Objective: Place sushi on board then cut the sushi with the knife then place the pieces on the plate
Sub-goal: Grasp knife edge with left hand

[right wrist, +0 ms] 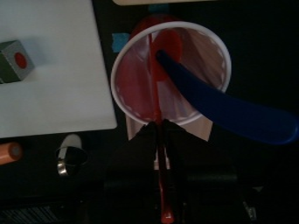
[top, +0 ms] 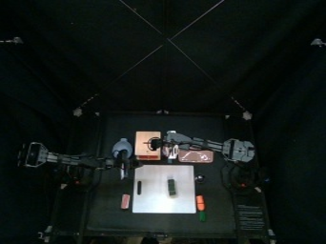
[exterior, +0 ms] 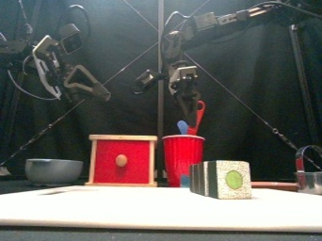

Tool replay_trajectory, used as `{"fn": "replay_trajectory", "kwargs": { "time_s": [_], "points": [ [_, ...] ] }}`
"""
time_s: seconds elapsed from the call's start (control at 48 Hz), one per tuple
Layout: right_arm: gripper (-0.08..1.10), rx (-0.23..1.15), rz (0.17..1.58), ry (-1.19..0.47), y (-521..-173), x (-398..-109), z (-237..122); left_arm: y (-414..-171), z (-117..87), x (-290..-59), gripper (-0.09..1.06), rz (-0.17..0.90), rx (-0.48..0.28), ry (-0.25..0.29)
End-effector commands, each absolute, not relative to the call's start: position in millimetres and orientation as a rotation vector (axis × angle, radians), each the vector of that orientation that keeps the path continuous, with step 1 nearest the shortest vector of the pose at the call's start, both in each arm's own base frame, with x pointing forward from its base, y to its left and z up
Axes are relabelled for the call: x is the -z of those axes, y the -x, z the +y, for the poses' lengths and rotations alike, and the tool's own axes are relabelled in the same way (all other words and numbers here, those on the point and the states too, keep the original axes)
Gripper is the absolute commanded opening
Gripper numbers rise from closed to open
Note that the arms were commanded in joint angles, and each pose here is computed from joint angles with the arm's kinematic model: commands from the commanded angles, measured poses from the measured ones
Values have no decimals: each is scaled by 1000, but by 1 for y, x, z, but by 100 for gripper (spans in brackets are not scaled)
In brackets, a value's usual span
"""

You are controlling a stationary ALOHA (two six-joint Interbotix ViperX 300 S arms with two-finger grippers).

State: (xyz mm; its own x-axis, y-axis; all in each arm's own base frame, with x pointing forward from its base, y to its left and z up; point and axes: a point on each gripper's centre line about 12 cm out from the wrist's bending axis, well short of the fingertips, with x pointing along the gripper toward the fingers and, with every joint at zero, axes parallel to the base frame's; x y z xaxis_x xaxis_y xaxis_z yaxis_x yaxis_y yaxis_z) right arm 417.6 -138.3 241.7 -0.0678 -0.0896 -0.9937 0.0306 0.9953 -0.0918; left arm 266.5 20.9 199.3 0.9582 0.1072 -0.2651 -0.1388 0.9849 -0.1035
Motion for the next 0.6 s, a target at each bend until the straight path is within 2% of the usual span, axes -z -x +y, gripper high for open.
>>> {"fn": "replay_trajectory", "kwargs": {
  "time_s": [0.021,0.229,0.604],
  "points": [
    [38,126,1549,57,-413,-279,-140,-269,22,-204,-2,243,-128,123],
    [38,142,1499,61,-403,-305,-137,-268,22,-205,-2,240,-128,125],
    [38,208,1294,83,-355,-388,-124,-262,21,-225,-2,167,-122,118]
  ]
}}
